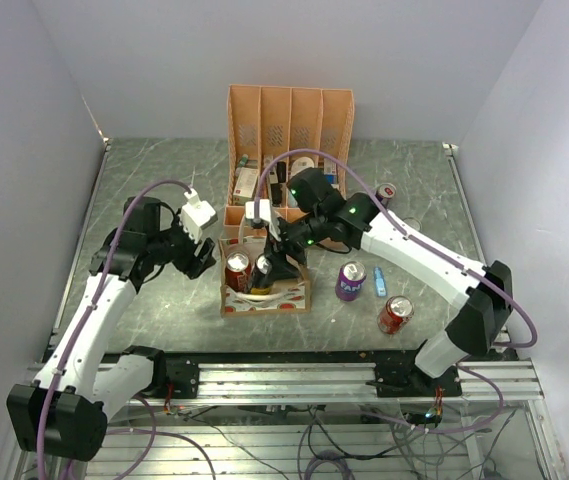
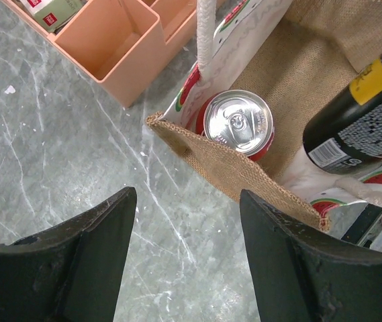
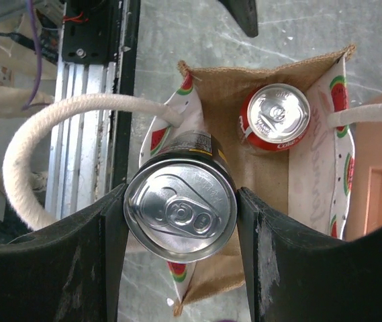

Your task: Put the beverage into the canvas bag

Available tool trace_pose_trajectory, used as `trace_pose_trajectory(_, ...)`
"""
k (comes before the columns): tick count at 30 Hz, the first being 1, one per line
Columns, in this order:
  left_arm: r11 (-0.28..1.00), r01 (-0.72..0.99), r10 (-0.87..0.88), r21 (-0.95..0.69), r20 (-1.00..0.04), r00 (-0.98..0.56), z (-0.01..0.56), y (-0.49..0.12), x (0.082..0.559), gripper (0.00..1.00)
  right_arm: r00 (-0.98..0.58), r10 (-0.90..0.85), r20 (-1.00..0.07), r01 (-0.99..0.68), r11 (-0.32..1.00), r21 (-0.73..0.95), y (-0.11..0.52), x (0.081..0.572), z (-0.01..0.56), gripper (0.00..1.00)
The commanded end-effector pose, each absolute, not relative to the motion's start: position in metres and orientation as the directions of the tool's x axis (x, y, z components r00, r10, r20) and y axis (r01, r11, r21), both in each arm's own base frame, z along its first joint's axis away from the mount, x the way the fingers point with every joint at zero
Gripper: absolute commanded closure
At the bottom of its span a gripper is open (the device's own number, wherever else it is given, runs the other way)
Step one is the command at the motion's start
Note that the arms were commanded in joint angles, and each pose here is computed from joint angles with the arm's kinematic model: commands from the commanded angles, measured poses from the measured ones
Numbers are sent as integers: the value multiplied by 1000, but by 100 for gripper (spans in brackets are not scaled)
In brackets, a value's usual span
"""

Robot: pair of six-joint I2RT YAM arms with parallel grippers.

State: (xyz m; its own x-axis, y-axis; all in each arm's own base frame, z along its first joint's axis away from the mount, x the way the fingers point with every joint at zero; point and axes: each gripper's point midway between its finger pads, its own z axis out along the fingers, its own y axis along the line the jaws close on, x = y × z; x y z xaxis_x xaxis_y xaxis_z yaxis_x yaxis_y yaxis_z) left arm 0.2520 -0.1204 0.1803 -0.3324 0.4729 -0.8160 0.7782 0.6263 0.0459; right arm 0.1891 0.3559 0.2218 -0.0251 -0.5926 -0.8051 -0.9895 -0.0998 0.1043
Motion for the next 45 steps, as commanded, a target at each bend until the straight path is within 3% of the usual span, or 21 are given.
trace_pose_trajectory(1, 600, 795, 463, 91, -849, -252, 191, -127, 254, 26, -5, -545, -838, -996, -73, 53, 380, 198, 229, 100)
trace_pose_trajectory(11, 615, 781, 468, 111, -848, -248, 188, -123, 251, 26, 47, -604, -796, -999, -36, -32, 406, 201, 200, 100)
trace_pose_trajectory(23, 619, 775, 473, 131, -850, -234, 189, -120, 249, 26, -43, -623, -781, -998, 54, 12, 420, 211, 176, 100)
trace_pose_trajectory(34, 611, 781, 483, 129, -843, -238, 183, -120, 248, 26, 74, -640, -765, -989, -148, 28, 428, 191, 159, 100)
trace_pose_trajectory(45, 629, 765, 479, 134, -842, -247, 185, -117, 252, 26, 158, -608, -778, -978, -205, -38, 439, 186, 163, 100)
